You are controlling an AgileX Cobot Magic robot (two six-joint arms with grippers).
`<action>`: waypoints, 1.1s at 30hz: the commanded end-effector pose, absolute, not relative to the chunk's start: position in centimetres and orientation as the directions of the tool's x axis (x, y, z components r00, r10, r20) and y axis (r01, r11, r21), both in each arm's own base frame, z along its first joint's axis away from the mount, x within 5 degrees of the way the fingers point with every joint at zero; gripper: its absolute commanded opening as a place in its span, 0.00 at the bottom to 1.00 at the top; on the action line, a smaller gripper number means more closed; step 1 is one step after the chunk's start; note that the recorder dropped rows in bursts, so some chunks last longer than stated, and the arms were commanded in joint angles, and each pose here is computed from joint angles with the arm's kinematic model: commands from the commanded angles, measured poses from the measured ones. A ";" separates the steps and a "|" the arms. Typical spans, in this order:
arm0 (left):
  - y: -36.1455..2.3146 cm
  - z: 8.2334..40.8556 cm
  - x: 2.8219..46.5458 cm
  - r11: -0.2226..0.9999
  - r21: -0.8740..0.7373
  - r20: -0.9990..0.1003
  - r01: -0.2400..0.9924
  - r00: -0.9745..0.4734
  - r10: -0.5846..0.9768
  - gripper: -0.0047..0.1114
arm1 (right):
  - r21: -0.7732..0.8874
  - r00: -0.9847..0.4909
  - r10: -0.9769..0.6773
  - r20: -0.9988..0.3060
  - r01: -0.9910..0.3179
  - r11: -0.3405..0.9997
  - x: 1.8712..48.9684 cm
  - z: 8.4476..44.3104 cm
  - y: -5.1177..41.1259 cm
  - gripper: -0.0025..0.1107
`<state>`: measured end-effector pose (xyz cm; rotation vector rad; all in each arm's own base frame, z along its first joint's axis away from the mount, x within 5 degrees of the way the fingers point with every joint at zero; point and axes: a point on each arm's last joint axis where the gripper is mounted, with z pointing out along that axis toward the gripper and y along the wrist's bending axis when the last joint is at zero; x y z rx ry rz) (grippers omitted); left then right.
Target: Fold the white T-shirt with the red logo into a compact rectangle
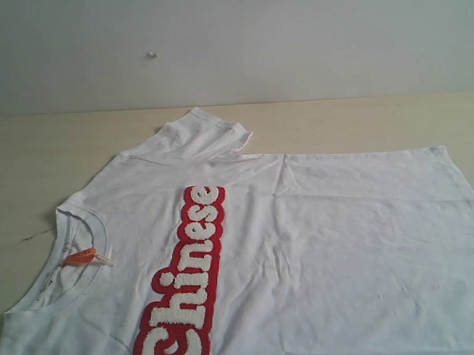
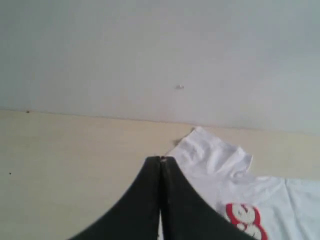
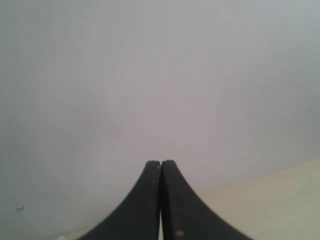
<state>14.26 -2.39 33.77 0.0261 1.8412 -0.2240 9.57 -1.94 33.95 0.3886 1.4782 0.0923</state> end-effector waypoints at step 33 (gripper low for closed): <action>-8.8 22.8 25.4 -0.020 0.256 -0.267 0.966 0.091 0.959 0.04 | -0.333 -0.285 -0.951 -0.117 -0.891 0.308 24.9 23.0 -1.2 0.02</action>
